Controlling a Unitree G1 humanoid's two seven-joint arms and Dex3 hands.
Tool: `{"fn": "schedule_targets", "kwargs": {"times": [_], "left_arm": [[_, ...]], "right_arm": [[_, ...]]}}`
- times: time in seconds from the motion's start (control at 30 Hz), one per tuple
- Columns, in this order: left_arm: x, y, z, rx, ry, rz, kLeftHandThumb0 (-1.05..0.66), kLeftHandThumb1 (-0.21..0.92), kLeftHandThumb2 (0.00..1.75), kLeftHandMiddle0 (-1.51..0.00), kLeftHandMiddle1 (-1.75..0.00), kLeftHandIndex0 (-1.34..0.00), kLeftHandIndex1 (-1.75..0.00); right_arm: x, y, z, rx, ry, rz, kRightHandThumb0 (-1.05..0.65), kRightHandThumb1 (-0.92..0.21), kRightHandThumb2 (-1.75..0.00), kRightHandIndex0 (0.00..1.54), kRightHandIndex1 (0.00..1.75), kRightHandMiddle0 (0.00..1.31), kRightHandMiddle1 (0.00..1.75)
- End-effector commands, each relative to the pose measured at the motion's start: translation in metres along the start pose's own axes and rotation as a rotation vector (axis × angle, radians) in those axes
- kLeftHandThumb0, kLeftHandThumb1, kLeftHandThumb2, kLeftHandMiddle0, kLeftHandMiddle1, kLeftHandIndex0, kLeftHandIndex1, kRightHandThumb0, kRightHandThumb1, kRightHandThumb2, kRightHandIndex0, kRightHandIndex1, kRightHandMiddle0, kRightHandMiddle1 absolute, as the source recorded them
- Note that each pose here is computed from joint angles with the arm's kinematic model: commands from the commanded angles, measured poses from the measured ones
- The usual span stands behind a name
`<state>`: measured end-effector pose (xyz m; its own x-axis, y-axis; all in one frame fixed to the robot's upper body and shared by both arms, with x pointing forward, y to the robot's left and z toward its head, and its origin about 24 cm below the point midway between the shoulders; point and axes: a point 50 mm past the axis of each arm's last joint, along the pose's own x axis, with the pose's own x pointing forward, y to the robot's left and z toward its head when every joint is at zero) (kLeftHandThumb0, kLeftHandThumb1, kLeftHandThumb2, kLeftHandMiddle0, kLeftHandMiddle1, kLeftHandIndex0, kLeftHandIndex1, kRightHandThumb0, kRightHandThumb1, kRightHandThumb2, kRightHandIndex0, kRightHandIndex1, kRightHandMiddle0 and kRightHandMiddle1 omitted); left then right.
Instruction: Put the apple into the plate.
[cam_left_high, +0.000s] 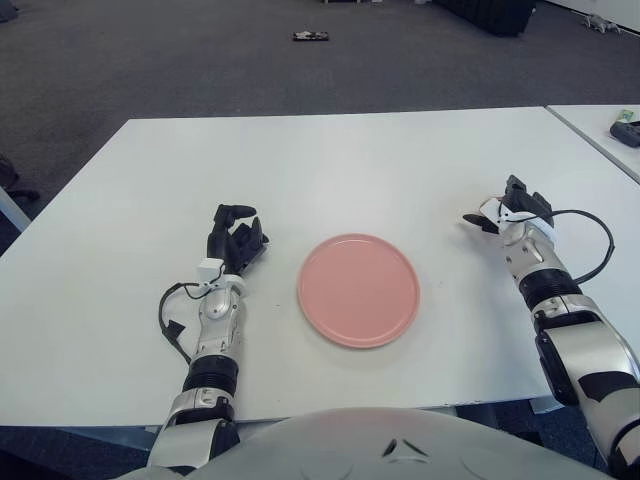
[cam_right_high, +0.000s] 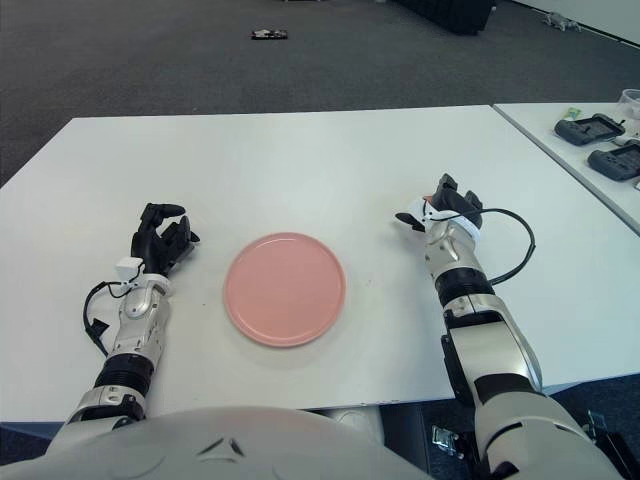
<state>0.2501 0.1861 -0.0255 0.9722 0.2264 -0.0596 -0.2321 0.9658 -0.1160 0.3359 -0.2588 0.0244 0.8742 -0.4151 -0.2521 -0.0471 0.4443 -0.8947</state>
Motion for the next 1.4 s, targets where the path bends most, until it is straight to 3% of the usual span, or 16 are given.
{"fn": "schedule_targets", "kwargs": {"times": [0.0, 0.3, 0.4, 0.5, 0.57, 0.73, 0.87, 1.03, 1.07, 1.13, 1.23, 1.37], "left_arm": [[-0.016, 0.008, -0.024, 0.014, 0.124, 0.033, -0.37, 0.73, 0.79, -0.71, -1.75, -0.31, -1.75], [-0.016, 0.007, -0.023, 0.015, 0.117, 0.031, -0.37, 0.74, 0.79, -0.72, -1.75, -0.3, -1.75], [-0.016, 0.007, -0.023, 0.011, 0.114, 0.03, -0.37, 0.74, 0.79, -0.72, -1.75, -0.3, -1.75], [-0.016, 0.007, -0.023, 0.014, 0.114, 0.034, -0.37, 0.74, 0.79, -0.72, -1.75, -0.3, -1.75], [-0.017, 0.007, -0.023, 0.019, 0.116, 0.038, -0.37, 0.74, 0.78, -0.72, -1.75, -0.3, -1.75], [-0.017, 0.008, -0.023, 0.017, 0.124, 0.04, -0.37, 0.74, 0.78, -0.72, -1.75, -0.3, -1.75], [-0.017, 0.008, -0.023, 0.014, 0.125, 0.038, -0.37, 0.74, 0.78, -0.72, -1.75, -0.3, -1.75], [-0.017, 0.008, -0.023, 0.01, 0.123, 0.034, -0.37, 0.74, 0.78, -0.72, -1.75, -0.3, -1.75], [-0.017, 0.008, -0.023, 0.009, 0.122, 0.034, -0.37, 0.74, 0.78, -0.73, -1.75, -0.3, -1.75], [-0.017, 0.008, -0.022, 0.007, 0.122, 0.036, -0.37, 0.74, 0.78, -0.73, -1.75, -0.3, -1.75], [-0.017, 0.008, -0.022, 0.005, 0.122, 0.038, -0.37, 0.74, 0.78, -0.73, -1.75, -0.3, -1.75], [-0.016, 0.008, -0.022, 0.006, 0.124, 0.038, -0.37, 0.74, 0.79, -0.73, -1.75, -0.3, -1.75]], "right_arm": [[-0.004, 0.022, -0.003, -0.007, 0.027, 0.084, -1.02, -0.88, -0.19, 0.0, 0.0, 0.0, 0.13], [-0.005, 0.031, 0.002, -0.009, 0.019, 0.112, -0.9, -0.83, -0.18, 0.0, 0.0, 0.0, 0.31], [-0.005, 0.032, 0.003, -0.009, 0.009, 0.113, -0.83, -0.68, -0.43, 0.01, 0.02, 0.0, 0.43], [-0.005, 0.034, 0.004, -0.007, -0.002, 0.114, -0.73, -0.54, -0.66, 0.0, 0.21, 0.0, 0.61], [-0.005, 0.035, 0.004, -0.004, -0.008, 0.115, -0.62, -0.45, -0.8, 0.0, 0.49, 0.0, 0.85], [-0.005, 0.037, 0.007, -0.005, -0.018, 0.119, -0.45, -0.32, -1.0, 0.0, 0.95, 0.01, 1.34], [-0.005, 0.037, 0.009, -0.008, -0.02, 0.116, -0.33, -0.26, -1.13, 0.0, 1.26, 0.06, 1.58], [-0.005, 0.037, 0.01, -0.008, -0.017, 0.106, -0.26, -0.24, -1.2, 0.0, 1.55, 0.12, 1.71], [-0.005, 0.037, 0.01, -0.009, -0.017, 0.105, -0.31, -0.35, -1.13, 0.0, 1.62, 0.23, 1.72], [-0.005, 0.037, 0.011, -0.014, -0.02, 0.103, -0.35, -0.45, -1.05, 0.0, 1.68, 0.33, 1.72], [-0.004, 0.036, 0.011, -0.021, -0.027, 0.098, -0.12, -0.45, -1.13, 0.2, 1.71, 0.44, 1.74], [-0.004, 0.035, 0.012, -0.014, -0.032, 0.082, -0.03, -0.35, -1.26, 0.43, 1.68, 0.52, 1.74]]}}
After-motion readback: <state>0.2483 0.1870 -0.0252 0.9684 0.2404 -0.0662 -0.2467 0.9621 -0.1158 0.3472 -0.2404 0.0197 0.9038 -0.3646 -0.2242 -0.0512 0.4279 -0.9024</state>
